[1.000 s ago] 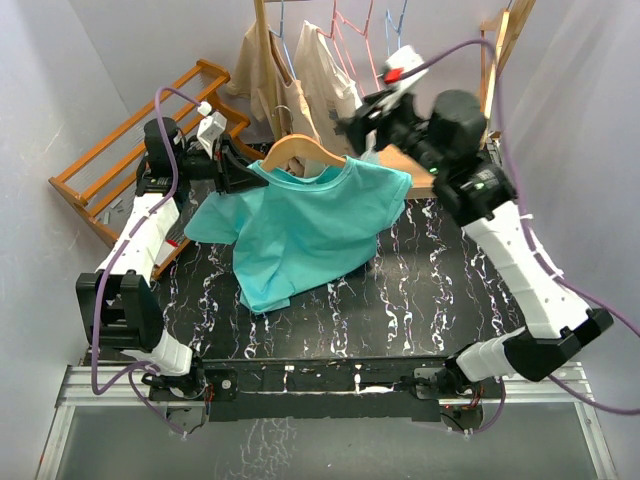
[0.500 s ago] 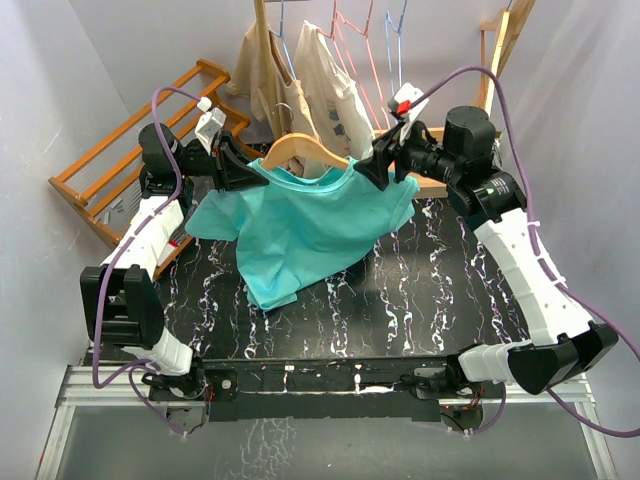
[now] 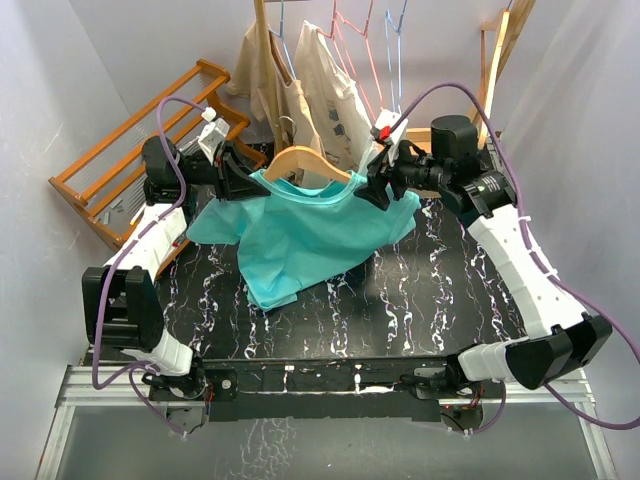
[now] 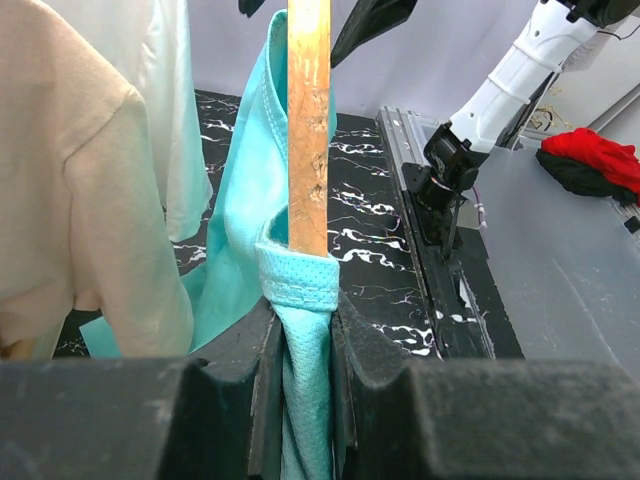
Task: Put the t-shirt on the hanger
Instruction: Pick up the hanger at the center of the board.
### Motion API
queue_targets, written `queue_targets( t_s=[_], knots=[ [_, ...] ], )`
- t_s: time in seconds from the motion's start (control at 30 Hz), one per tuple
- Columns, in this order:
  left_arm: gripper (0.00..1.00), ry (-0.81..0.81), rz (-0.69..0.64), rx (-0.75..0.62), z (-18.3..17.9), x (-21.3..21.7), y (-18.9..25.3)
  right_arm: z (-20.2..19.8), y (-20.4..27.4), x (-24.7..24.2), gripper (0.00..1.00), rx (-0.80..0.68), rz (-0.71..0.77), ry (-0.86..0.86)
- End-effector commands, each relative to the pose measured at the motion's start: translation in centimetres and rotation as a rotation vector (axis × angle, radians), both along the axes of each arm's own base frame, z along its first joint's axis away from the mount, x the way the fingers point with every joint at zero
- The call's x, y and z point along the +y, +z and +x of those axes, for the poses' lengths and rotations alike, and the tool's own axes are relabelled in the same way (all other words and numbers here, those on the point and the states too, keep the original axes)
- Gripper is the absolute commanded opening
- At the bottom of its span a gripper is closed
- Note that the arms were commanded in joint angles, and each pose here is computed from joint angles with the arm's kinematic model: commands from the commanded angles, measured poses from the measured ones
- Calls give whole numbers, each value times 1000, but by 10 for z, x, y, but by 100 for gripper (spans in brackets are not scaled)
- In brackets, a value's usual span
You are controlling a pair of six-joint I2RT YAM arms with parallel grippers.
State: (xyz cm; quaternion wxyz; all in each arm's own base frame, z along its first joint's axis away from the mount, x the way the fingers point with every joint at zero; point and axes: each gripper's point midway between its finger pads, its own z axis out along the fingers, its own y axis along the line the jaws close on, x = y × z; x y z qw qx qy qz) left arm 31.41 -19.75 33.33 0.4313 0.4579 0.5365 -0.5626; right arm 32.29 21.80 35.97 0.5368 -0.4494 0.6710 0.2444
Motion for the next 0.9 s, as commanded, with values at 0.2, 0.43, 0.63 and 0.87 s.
queue_targets(
  t_s=[0.2,0.43,0.63,0.87],
  knots=[
    [0,-109,61,-145,-39,5,18,-7,-23,15,66,31,-26,152],
    [0,-123,69,-146,-43,5,18,-14,-15,27,35,31,19,243],
    [0,-113,65,-147,-40,4,20,-27,0,27,8,-1,49,272],
    [77,-65,41,-104,-21,1,30,-42,14,18,8,-38,57,240]
  ],
)
